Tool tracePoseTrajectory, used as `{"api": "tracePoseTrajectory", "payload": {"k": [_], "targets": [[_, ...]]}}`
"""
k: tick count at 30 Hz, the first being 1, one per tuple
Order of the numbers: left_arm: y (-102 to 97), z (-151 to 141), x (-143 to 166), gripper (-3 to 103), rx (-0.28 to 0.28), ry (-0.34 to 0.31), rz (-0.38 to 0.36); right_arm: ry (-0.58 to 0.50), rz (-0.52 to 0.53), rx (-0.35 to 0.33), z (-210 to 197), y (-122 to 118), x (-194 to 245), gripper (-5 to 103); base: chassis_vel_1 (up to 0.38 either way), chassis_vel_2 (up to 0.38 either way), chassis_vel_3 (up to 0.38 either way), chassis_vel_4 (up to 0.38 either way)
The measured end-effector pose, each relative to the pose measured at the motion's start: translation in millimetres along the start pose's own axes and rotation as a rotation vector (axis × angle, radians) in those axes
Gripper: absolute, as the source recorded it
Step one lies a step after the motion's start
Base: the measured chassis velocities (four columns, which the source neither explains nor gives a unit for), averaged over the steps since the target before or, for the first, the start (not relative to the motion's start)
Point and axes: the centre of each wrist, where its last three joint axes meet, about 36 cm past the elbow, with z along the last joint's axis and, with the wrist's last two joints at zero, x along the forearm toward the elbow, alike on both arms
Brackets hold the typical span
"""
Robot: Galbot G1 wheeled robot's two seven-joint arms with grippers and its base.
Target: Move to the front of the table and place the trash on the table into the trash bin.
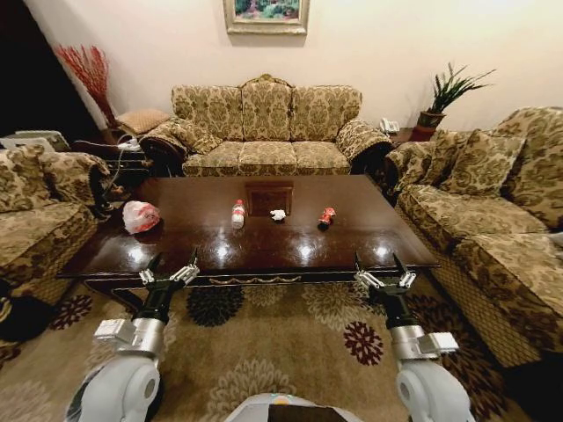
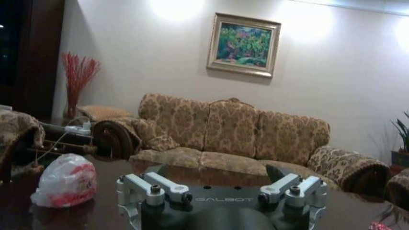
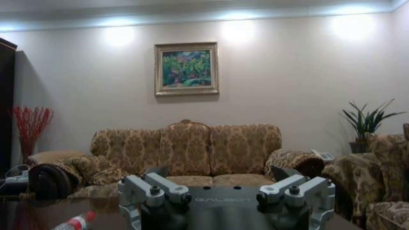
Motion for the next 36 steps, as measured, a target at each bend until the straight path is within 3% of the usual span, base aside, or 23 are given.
{"api": "tracePoseTrajectory", "payload": {"k": [36], "targets": [[0.4,23.7,-4.1,100,0.026,0.057,-0.018,-0.015,0.006,0.024,3.1,3.0,-4.3,100,0.016,0.013,-0.014,-0.017]]}}
